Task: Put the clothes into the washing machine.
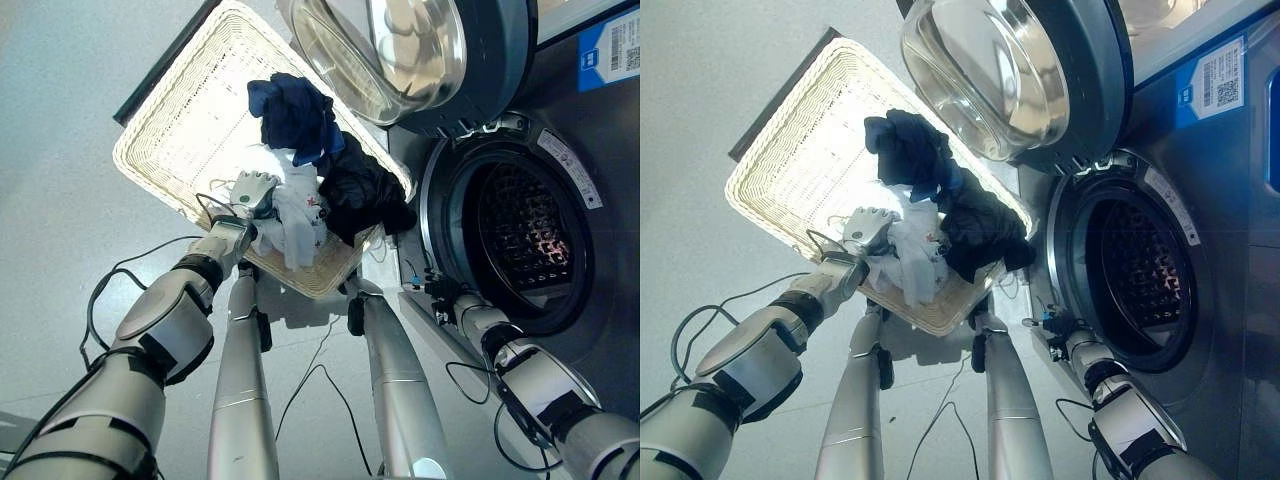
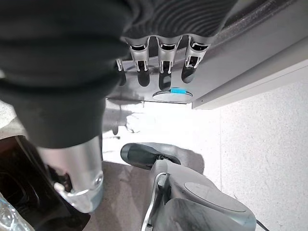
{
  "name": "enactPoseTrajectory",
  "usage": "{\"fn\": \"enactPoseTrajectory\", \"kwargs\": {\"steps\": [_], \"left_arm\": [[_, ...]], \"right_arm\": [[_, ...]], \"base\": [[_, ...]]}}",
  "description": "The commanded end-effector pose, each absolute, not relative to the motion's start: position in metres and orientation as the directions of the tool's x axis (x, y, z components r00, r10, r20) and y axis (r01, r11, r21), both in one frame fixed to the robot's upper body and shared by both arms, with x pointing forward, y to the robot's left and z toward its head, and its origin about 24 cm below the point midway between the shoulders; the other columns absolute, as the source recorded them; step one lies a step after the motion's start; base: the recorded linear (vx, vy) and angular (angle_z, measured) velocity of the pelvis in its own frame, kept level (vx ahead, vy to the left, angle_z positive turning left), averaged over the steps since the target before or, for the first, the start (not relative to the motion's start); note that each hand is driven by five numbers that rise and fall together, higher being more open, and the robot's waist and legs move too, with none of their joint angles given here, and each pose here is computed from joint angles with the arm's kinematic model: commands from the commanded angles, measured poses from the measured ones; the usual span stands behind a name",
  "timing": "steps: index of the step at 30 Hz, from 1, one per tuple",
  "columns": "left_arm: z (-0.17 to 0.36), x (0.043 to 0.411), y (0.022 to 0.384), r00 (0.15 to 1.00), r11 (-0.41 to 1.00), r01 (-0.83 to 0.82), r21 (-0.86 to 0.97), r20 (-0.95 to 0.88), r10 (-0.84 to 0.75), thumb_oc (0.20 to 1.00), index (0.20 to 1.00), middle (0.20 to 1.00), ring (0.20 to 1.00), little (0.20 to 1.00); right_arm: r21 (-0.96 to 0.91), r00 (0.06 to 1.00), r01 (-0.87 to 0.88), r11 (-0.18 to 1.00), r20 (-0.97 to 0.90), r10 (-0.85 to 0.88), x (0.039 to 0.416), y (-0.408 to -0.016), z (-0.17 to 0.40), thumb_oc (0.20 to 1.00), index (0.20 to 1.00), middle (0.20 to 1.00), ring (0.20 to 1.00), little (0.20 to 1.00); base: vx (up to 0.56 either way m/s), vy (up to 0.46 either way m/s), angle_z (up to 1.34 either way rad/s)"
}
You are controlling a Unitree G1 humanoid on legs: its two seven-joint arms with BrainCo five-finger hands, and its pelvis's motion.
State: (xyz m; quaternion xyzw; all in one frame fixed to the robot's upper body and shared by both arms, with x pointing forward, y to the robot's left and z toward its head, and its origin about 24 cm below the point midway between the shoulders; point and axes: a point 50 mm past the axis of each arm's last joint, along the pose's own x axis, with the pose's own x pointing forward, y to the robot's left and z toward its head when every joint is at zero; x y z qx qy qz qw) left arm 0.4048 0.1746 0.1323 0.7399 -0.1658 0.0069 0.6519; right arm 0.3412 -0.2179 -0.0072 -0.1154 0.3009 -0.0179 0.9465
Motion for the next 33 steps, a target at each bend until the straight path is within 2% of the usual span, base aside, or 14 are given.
{"fn": "enactPoseTrajectory", "kwargs": {"steps": [1, 11, 21, 22, 23, 24, 33], "left_arm": [[0.113, 0.399, 0.162, 0.935, -0.082, -0.215, 0.973, 0.181, -0.305, 1.0, 1.0, 1.0, 1.0, 1.0], [0.103, 0.394, 0.164, 0.932, -0.121, -0.208, 0.971, 0.159, -0.325, 1.0, 1.0, 1.0, 1.0, 1.0], [0.092, 0.394, 0.174, 0.963, -0.263, -0.145, 0.954, 0.075, -0.259, 1.0, 1.0, 1.0, 1.0, 1.0], [0.091, 0.394, 0.175, 0.966, -0.274, -0.138, 0.952, 0.068, -0.249, 0.551, 0.551, 0.551, 0.551, 0.551], [0.09, 0.393, 0.175, 0.967, -0.274, -0.136, 0.952, 0.067, -0.247, 0.244, 0.244, 0.244, 0.244, 0.244], [0.089, 0.393, 0.177, 0.97, -0.274, -0.124, 0.954, 0.059, -0.235, 0.2, 0.2, 0.2, 0.2, 0.2], [0.088, 0.393, 0.177, 0.975, -0.241, -0.12, 0.963, 0.068, -0.214, 0.2, 0.2, 0.2, 0.2, 0.2]], "right_arm": [[-0.245, 0.787, 0.006, 0.969, -0.598, -0.156, 0.328, -0.233, -0.02, 1.0, 1.0, 1.0, 1.0, 1.0], [-0.249, 0.789, 0.009, 0.968, -0.594, -0.16, 0.326, -0.235, -0.021, 1.0, 1.0, 1.0, 1.0, 1.0], [-0.247, 0.789, 0.008, 0.969, -0.594, -0.158, 0.327, -0.23, -0.021, 1.0, 1.0, 1.0, 1.0, 1.0], [-0.247, 0.789, 0.007, 0.969, -0.593, -0.157, 0.327, -0.23, -0.021, 1.0, 1.0, 1.0, 1.0, 1.0], [-0.246, 0.79, 0.007, 0.969, -0.593, -0.156, 0.327, -0.23, -0.021, 1.0, 1.0, 1.0, 1.0, 1.0], [-0.245, 0.79, 0.007, 0.97, -0.593, -0.155, 0.327, -0.229, -0.021, 1.0, 1.0, 1.0, 1.0, 1.0], [-0.239, 0.792, 0.004, 0.971, -0.592, -0.149, 0.329, -0.225, -0.021, 1.0, 1.0, 1.0, 1.0, 1.0]], "base": [[0.0, 0.0, 0.0], [0.0, 0.0, 0.0], [0.0, 0.0, 0.0], [0.0, 0.0, 0.0], [0.0, 0.0, 0.0], [0.0, 0.0, 0.0], [0.0, 0.0, 0.0]]}}
